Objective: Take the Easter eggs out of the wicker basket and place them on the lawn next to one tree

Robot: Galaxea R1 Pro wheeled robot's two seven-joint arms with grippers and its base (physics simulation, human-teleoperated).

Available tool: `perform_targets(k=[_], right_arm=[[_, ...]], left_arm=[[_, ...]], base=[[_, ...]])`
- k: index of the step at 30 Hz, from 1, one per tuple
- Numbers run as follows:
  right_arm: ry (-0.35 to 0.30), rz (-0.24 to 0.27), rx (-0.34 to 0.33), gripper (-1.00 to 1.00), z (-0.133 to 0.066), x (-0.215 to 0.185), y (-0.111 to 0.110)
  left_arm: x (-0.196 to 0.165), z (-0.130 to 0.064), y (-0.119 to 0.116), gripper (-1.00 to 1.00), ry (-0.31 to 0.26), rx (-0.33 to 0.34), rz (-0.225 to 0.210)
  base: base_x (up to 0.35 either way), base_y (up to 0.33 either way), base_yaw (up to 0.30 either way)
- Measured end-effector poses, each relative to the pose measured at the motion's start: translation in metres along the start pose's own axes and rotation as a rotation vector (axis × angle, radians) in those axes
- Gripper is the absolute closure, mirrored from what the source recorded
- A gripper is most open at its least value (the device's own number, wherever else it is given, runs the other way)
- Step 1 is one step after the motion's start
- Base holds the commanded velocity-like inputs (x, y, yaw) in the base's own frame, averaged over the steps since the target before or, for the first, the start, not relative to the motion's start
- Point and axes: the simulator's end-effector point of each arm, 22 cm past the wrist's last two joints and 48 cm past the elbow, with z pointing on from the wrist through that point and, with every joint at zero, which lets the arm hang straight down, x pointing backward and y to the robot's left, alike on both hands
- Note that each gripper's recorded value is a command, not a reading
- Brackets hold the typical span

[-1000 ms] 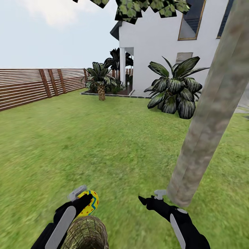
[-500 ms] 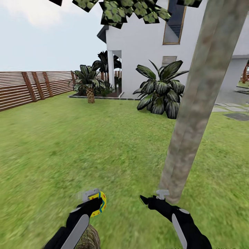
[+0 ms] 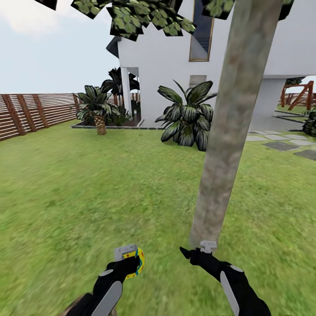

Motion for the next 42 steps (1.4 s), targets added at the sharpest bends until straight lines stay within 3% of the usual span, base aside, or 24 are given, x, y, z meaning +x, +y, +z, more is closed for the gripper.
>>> perform_targets(k=[15, 37, 42], right_arm=[[-0.015, -0.007, -0.004, -1.00, -0.003, -0.008, 0.004], [-0.036, -0.018, -0.010, -1.00, -0.007, -0.019, 0.009], [-0.041, -0.021, -0.011, -1.00, -0.009, -0.021, 0.010]], left_arm=[[0.005, -0.010, -0.028, 1.00, -0.037, 0.050, 0.047], [-0.004, -0.017, -0.032, 1.00, -0.063, 0.056, 0.057], [-0.016, -0.017, -0.021, 1.00, -0.127, 0.009, 0.135]], base=[[-0.067, -0.216, -0.216], [-0.193, -0.226, -0.220], [-0.073, -0.157, -0.222]])
